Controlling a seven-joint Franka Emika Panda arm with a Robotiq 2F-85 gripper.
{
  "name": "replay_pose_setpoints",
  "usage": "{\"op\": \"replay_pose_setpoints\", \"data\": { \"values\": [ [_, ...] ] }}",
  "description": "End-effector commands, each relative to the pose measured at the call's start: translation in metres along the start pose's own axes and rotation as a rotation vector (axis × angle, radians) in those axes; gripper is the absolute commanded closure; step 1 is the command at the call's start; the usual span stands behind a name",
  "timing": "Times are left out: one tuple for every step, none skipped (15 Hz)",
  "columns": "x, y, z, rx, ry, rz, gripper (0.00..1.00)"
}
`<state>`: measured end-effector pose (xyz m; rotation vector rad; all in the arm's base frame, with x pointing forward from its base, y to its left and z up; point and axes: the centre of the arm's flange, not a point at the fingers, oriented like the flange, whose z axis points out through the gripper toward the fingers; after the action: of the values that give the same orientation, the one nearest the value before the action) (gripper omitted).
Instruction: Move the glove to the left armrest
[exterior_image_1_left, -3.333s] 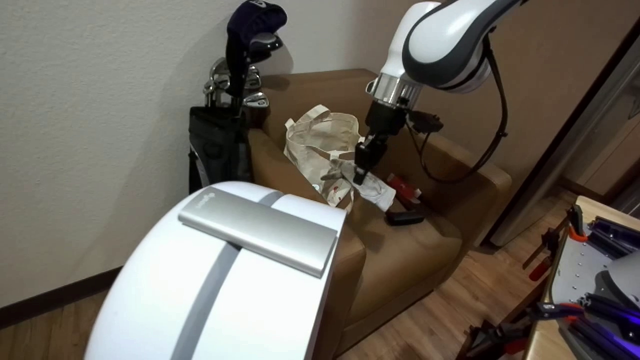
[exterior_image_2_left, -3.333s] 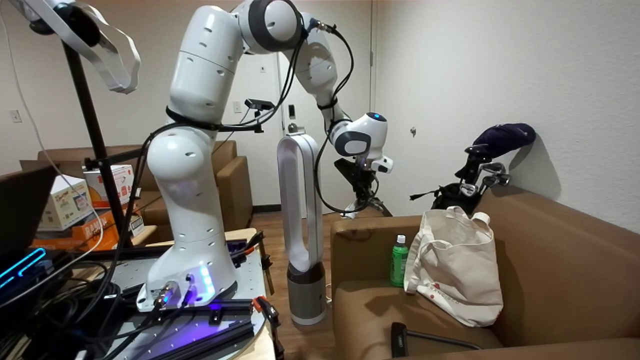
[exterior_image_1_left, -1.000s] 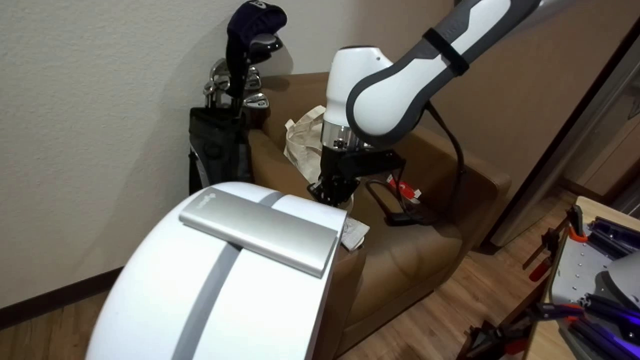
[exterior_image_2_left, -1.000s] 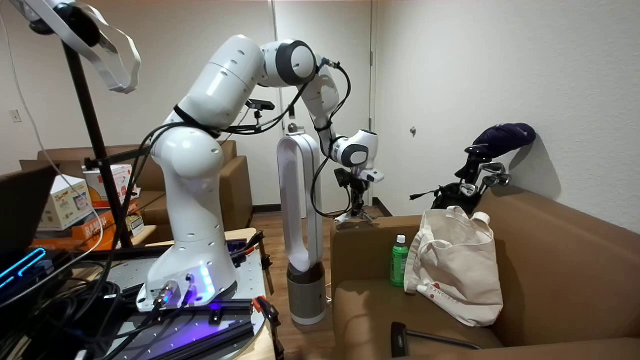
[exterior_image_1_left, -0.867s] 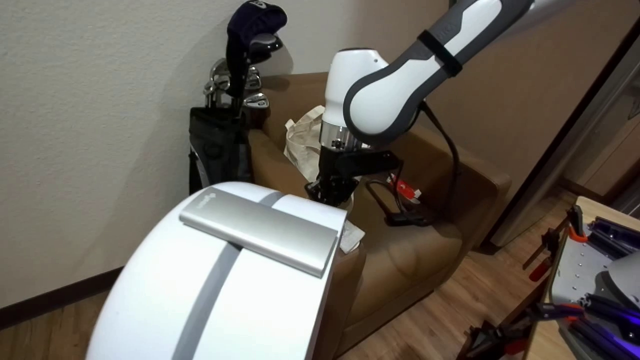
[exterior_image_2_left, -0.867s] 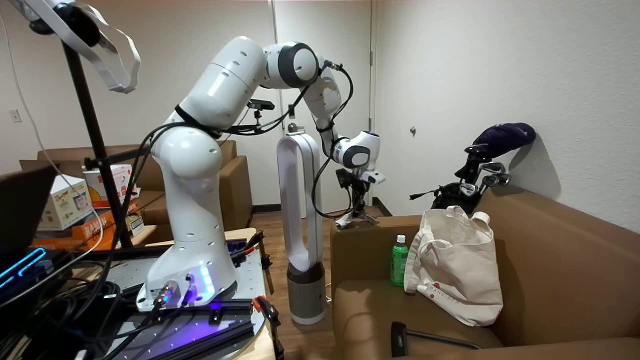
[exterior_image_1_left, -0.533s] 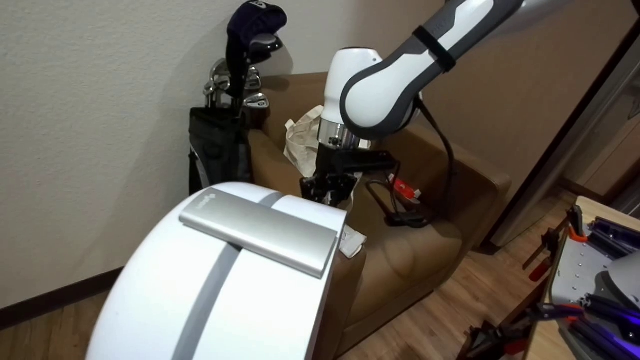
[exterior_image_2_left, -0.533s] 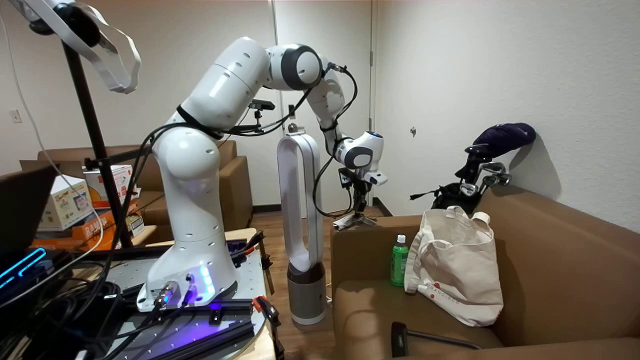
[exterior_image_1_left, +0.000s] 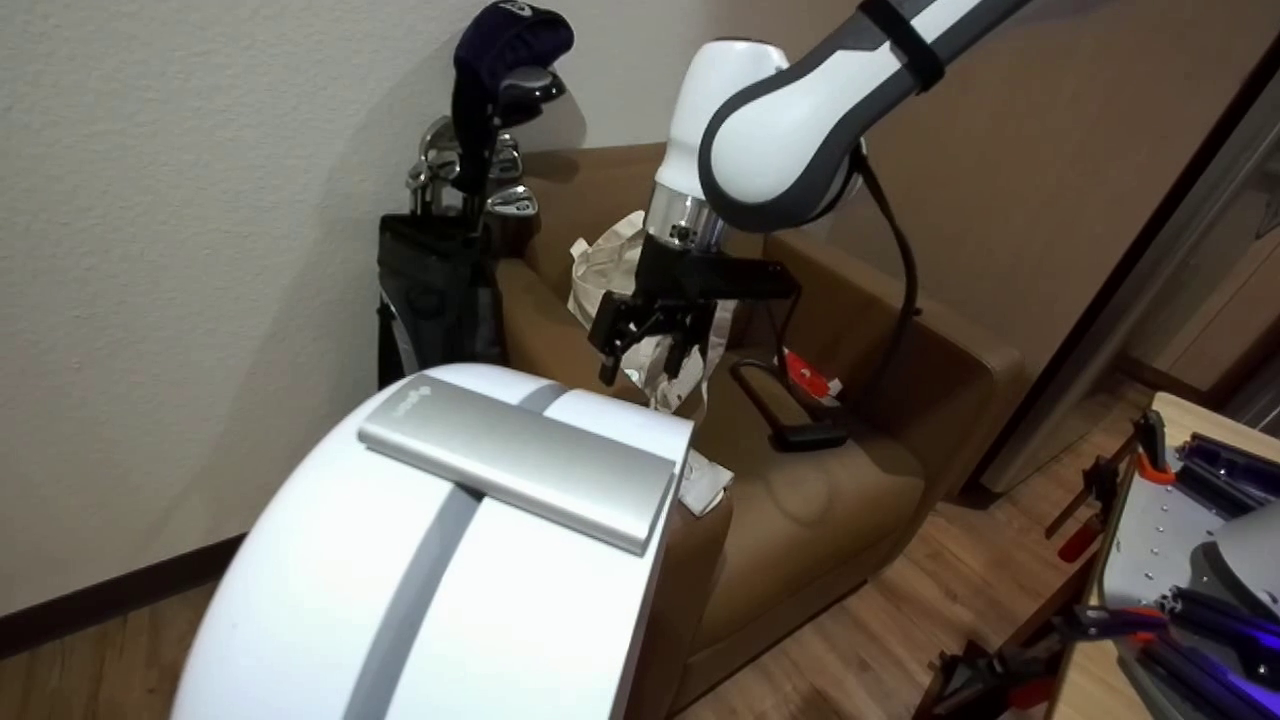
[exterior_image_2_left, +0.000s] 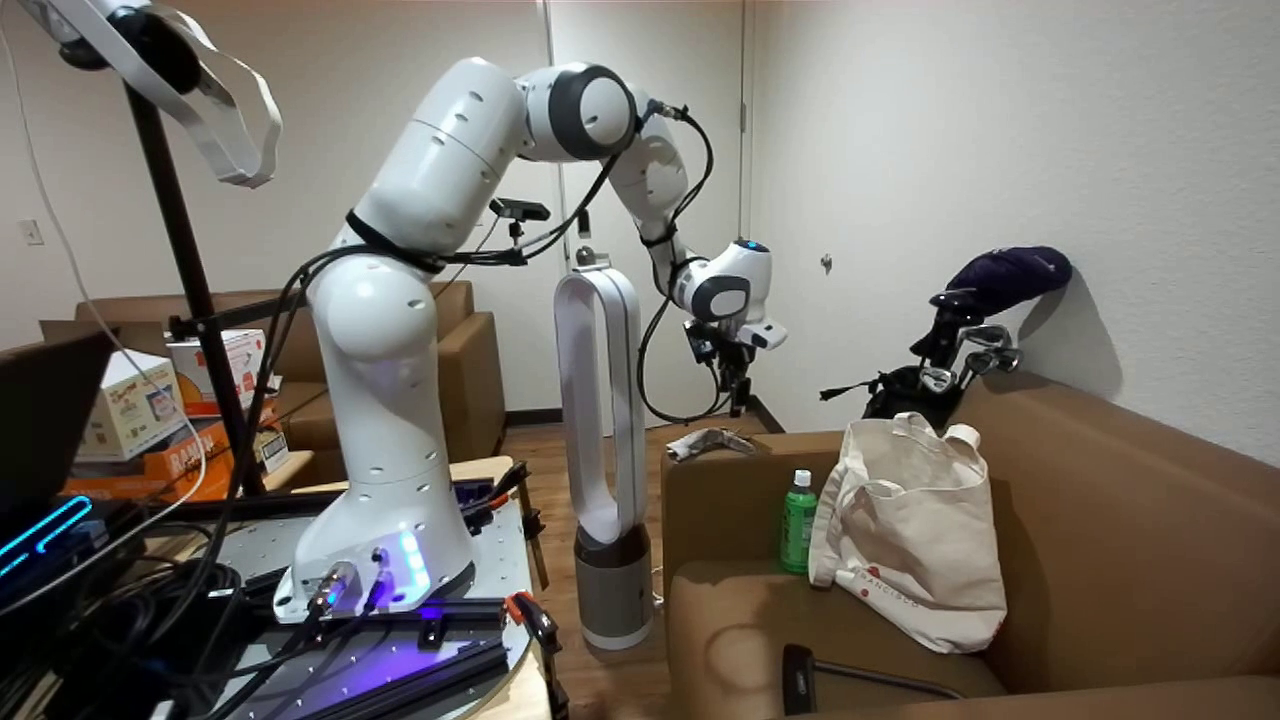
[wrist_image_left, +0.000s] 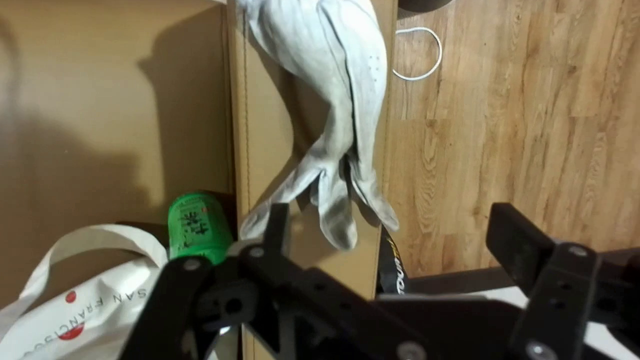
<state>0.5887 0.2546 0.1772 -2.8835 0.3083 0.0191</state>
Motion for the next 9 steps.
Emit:
{"op": "replay_pose_setpoints", "data": {
  "values": [
    [-0.021,0.051,-0.037,0.180,0.058,-0.060,0.00],
    [-0.025,0.069,-0.044,0.230,0.075,-0.066,0.00],
    [-0.030,0.082,-0.049,0.275,0.072,-0.076,0.00],
    [-0.035,0.097,-0.051,0.310,0.047,-0.095,0.00],
    [-0.039,0.105,-0.053,0.325,0.014,-0.112,0.00],
    [-0.043,0.113,-0.050,0.317,-0.014,-0.106,0.00],
    [-0.045,0.127,-0.048,0.323,-0.040,-0.108,0.00],
    [-0.048,0.147,-0.044,0.323,-0.074,-0.108,0.00],
    [-0.054,0.171,-0.042,0.320,-0.100,-0.107,0.00]
  ]
}}
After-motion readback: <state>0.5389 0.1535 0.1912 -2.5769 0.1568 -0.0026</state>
